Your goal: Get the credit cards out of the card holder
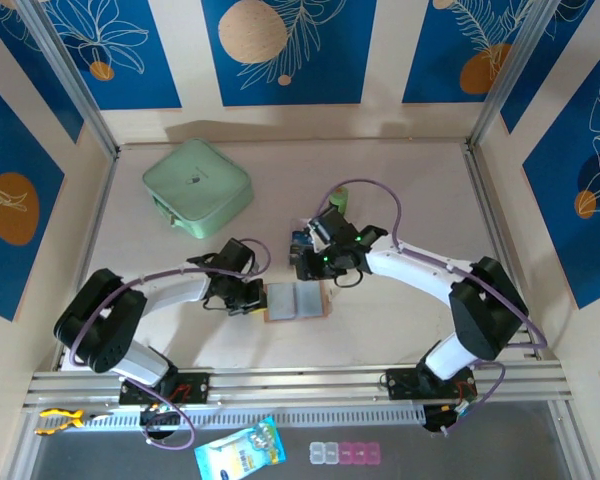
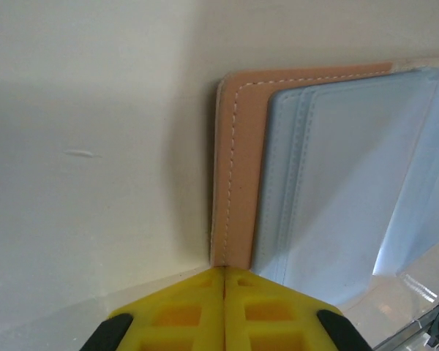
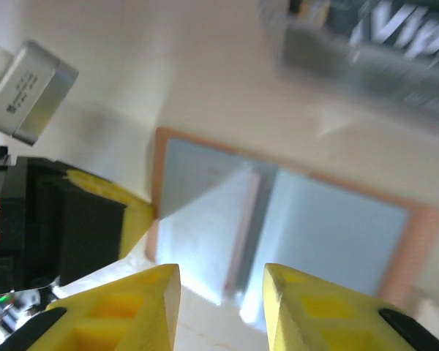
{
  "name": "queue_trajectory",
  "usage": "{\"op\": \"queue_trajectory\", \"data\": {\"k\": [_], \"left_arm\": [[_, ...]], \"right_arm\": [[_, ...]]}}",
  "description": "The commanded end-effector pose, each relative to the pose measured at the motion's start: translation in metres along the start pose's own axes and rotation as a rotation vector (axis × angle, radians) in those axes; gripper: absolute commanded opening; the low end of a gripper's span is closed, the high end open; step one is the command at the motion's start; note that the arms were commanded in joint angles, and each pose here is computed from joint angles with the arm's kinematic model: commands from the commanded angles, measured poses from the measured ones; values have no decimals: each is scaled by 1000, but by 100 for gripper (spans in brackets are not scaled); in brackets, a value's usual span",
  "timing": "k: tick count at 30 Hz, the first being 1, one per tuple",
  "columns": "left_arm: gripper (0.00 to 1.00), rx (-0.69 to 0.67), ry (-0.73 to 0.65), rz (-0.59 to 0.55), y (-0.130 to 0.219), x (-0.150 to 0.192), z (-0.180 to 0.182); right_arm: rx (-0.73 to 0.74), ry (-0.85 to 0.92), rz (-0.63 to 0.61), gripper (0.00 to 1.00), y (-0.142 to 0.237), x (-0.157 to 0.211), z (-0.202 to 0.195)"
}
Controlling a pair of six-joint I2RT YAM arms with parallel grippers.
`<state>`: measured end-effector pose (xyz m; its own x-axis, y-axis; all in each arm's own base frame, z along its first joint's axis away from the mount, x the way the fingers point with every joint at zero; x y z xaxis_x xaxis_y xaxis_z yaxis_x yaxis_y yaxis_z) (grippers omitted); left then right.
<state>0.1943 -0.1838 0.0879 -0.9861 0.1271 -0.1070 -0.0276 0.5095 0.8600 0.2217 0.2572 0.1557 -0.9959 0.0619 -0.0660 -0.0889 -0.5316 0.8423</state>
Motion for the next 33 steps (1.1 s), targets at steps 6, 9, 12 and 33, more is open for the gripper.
{"op": "queue_trajectory", "data": {"k": [6, 9, 12, 33], "left_arm": [[7, -19, 16, 37, -7, 11, 8], [7, -26, 15, 39, -7, 12, 8], [7, -34, 17, 42, -7, 14, 11], [7, -55, 20, 47, -6, 15, 13]], "right_arm": [[-78, -112, 226, 44, -41, 26, 16], [-44, -109, 228, 47, -49, 27, 18], [-42, -113, 247, 46, -57, 27, 17], [62, -171, 197, 39, -50, 23, -18]]}}
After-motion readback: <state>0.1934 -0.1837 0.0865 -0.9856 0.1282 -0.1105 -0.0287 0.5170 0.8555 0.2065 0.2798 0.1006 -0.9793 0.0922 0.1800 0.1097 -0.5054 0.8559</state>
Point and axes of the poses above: each hand's point on the last joint's axis, 136 mm out from that joint toward the fingers, its own y axis back along the fingers, its own z axis along the line the jaws close on, x = y × z, the point moved 8 cm from there along y, back along the fingers, and after that the axes turned 14 degrees about -y, right-handed, at the moved point
